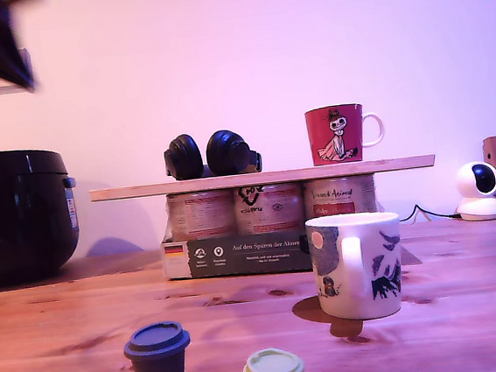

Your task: Slide the blue coffee cup to the right

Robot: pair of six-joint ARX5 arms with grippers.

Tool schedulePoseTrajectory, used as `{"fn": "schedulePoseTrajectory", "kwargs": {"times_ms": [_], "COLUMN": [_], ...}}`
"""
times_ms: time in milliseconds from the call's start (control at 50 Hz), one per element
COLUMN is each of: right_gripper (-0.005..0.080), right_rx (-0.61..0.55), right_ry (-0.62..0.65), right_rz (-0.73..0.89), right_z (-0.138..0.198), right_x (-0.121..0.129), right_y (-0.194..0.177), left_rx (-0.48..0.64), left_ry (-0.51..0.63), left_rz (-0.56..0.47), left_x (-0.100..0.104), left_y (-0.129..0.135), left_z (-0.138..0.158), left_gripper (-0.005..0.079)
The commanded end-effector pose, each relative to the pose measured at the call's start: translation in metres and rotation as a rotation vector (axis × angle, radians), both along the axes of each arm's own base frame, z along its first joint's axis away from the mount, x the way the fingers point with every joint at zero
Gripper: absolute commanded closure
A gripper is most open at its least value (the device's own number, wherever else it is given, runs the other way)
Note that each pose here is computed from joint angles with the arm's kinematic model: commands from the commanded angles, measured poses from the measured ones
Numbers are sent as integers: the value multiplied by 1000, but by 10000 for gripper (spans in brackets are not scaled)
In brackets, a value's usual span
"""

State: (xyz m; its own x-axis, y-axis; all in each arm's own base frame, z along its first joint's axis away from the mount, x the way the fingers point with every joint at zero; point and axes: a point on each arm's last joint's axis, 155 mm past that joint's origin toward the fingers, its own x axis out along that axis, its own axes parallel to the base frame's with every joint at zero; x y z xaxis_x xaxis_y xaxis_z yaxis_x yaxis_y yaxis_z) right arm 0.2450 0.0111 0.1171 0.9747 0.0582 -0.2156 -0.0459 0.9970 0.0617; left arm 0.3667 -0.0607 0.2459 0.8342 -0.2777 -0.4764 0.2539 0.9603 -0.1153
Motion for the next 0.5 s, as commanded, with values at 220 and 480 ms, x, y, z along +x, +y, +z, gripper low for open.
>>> {"fn": "schedulePoseTrajectory", "kwargs": {"times_ms": [220,480], "right_gripper": [765,765], "right_rx": [1,1], "right_ry": [-5,-5], "right_rz": [-7,-7], "right_z": [2,2], "right_x": [0,0], "right_y": [-2,-2], "left_rx": [-47,-49], "left_ry": [-134,-264], "left_rz": [24,34], "left_x": [-34,-58], "left_y": [3,6], "left_z": [-3,26], "left_gripper": [763,763]}}
